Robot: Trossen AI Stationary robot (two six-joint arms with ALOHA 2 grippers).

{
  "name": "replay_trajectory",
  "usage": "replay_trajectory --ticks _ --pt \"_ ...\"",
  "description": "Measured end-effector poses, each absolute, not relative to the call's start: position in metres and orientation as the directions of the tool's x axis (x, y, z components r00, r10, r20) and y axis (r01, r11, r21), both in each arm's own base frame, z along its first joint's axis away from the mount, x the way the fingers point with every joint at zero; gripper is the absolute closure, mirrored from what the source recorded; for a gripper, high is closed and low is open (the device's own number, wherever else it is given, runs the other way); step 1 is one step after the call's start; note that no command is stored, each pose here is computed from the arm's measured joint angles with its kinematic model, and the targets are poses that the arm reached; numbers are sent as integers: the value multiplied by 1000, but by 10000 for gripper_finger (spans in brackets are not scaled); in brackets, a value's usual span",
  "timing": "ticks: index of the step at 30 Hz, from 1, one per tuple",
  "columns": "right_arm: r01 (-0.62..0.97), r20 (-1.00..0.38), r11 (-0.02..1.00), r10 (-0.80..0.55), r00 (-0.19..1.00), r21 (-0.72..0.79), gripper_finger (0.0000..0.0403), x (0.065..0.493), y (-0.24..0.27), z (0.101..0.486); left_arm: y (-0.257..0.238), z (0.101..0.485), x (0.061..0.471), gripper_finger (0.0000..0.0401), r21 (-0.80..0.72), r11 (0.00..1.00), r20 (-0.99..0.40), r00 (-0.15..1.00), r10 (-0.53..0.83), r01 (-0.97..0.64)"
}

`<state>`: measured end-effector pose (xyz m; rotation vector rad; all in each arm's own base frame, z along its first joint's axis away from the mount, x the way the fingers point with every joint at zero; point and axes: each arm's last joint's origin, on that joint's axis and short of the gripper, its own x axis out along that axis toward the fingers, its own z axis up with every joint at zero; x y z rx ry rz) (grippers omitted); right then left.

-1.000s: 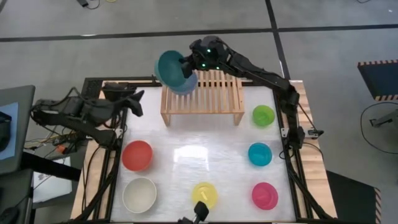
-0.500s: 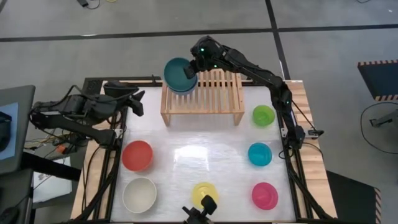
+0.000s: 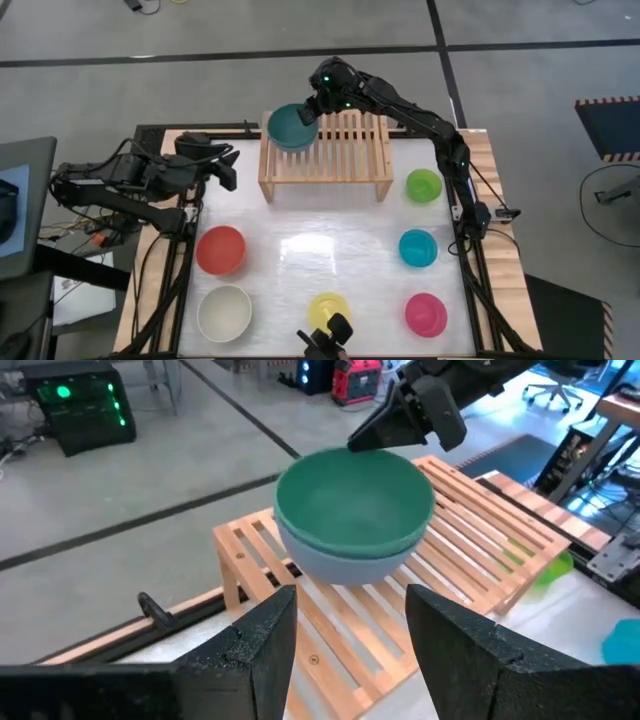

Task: Place and stack bowls onto a shelf
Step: Stack the dark green bowl on the dark blue bowl on the shelf, then stack the orange bowl on the dark green bowl on the shelf

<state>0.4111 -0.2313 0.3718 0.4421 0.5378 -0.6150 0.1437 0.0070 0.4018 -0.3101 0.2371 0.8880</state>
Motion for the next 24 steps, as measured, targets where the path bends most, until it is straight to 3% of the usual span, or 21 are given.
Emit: replay_trajectory --ticks 9,18,24 --pt "634 -534 746 -457 712 207 183 404 -223 393 7 399 142 228 -196 569 -351 599 720 -799" --pt "586 -484 793 -452 749 165 178 370 -202 438 4 368 140 228 -219 536 -541 558 629 -816" --pt "564 -610 818 -392 689 111 179 352 -187 437 1 333 146 228 -226 527 -663 526 532 -819"
